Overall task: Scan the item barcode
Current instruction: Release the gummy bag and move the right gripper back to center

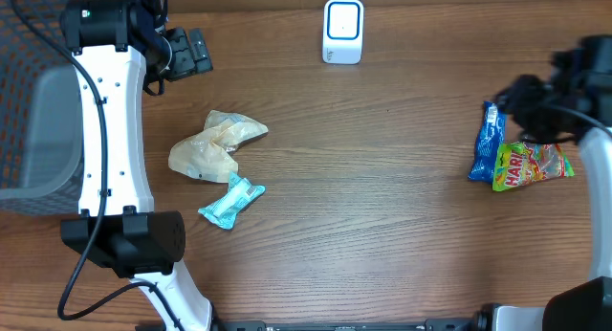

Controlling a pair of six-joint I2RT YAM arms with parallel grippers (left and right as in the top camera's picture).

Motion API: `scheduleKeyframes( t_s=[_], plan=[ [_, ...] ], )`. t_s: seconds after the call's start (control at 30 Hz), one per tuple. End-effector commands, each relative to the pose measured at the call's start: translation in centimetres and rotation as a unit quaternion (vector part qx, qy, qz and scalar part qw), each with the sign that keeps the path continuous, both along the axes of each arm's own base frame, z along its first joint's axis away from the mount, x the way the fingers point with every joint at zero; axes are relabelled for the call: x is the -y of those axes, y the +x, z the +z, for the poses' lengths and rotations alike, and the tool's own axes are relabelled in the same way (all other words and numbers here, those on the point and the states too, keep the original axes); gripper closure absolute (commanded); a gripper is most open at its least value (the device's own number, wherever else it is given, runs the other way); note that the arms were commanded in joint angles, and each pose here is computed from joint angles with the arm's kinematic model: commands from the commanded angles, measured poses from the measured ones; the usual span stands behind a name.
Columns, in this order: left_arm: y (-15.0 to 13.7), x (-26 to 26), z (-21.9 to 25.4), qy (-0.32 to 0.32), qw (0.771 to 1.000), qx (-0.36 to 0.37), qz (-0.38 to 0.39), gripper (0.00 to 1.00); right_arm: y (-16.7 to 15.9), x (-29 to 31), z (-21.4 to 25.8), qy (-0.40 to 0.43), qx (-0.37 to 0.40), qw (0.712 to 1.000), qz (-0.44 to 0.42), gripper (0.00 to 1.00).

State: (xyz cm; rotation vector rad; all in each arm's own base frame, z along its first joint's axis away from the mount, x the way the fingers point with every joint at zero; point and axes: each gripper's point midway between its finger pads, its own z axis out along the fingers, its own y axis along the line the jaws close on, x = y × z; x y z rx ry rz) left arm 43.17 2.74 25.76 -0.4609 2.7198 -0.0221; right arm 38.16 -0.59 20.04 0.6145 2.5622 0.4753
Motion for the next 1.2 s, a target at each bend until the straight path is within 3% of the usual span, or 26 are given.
scheduleKeyframes(
  t_s=[0.0, 0.37, 0.8, 1.17],
  plan=[
    [0.0, 0.2, 0.0, 0.004, 1.0, -0.001, -0.007, 0.0, 0.8, -4.7, 1.6, 0.001, 0.036, 0.997, 0.07, 0.46],
    [0.0, 0.2, 0.0, 0.004, 1.0, -0.001, -0.007, 0.0, 1.7, -16.6, 1.9, 0.023, 0.084, 0.978, 0.191, 0.44],
    [0.0, 0.2, 0.0, 0.004, 1.0, -0.001, -0.007, 0.0, -1.6, -29.1, -3.9, 0.111, 0.014, 0.939, 0.325, 0.35],
    [0.0, 0.2, 0.0, 0.004, 1.0, -0.001, -0.007, 0.0, -3.3, -31.9, -6.9, 0.075, -0.01, 0.937, 0.342, 0.35]
  ],
)
